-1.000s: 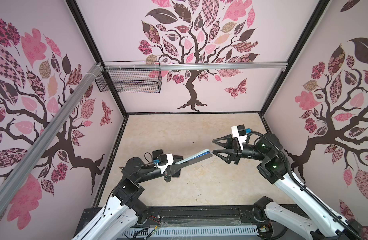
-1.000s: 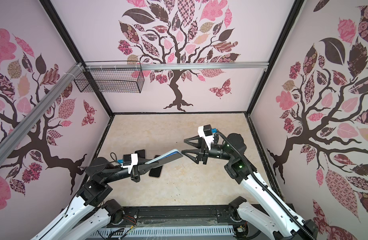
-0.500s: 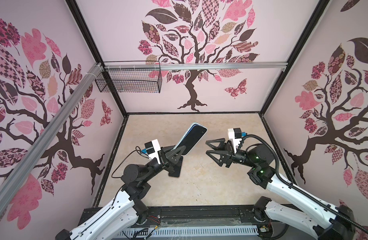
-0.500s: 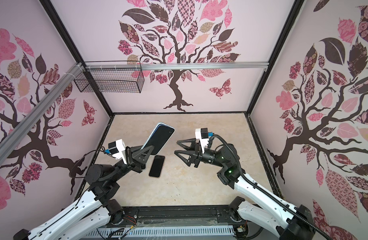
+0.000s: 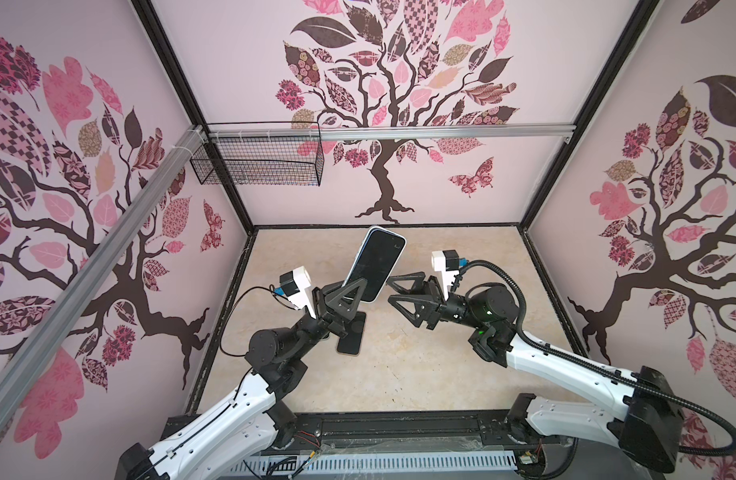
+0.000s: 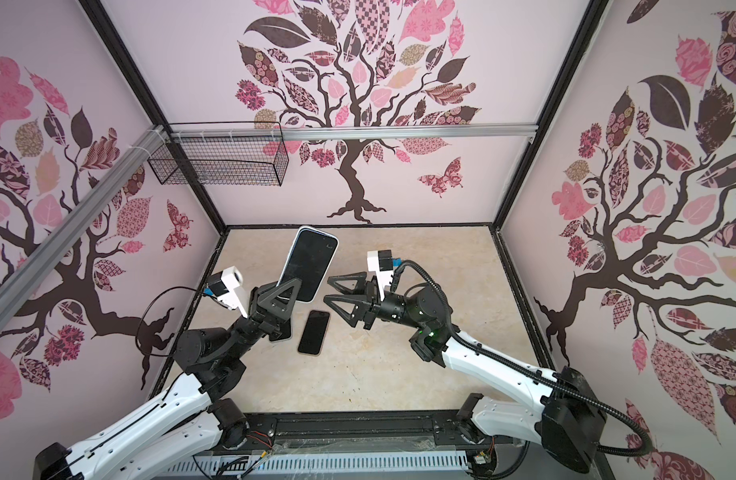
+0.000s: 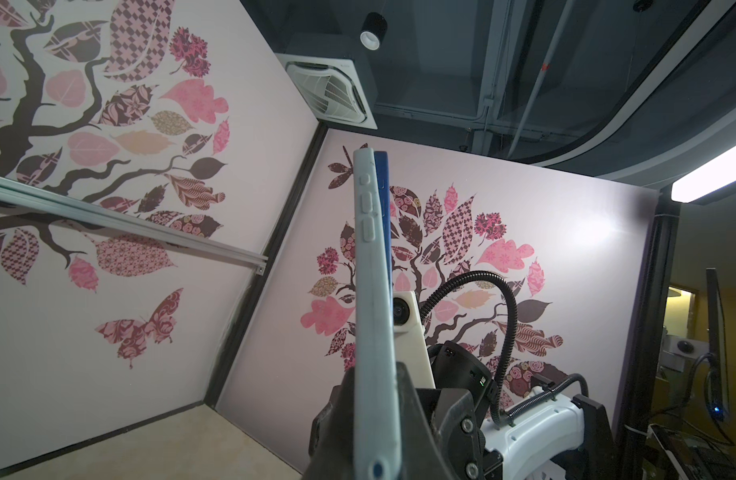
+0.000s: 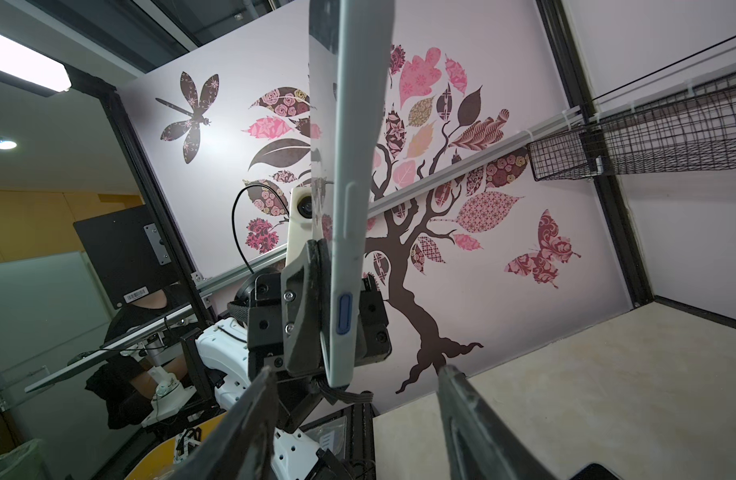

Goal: Take the phone out of the phone case

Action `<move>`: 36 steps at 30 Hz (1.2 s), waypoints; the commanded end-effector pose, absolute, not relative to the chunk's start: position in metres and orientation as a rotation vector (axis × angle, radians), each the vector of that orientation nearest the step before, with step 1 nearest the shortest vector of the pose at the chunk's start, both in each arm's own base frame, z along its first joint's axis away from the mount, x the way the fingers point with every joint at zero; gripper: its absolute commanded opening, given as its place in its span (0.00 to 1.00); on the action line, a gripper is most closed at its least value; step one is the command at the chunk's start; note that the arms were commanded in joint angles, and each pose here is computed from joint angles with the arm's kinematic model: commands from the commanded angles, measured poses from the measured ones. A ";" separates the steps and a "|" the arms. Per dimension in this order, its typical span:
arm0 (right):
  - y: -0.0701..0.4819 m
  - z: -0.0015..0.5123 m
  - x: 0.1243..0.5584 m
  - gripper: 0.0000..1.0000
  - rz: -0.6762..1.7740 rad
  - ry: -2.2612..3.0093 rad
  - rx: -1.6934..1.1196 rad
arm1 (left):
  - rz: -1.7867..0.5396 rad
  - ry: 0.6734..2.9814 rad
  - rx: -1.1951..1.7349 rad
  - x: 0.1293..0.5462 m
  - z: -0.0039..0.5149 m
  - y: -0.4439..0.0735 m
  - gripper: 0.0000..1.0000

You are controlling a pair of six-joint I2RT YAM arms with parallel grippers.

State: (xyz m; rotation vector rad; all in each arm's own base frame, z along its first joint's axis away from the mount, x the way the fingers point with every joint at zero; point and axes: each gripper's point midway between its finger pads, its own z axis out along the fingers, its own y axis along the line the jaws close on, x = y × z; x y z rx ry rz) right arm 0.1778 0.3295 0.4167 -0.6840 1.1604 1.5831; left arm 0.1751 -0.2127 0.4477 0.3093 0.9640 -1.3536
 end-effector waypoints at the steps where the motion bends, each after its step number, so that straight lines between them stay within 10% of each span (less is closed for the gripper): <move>1: 0.332 0.444 0.173 0.62 1.593 1.058 -0.691 | -1.405 0.816 0.298 0.156 0.488 -0.198 0.00; 36: 0.357 0.454 0.161 0.32 1.642 1.033 -0.789 | -1.475 0.857 0.352 0.156 0.478 -0.214 0.00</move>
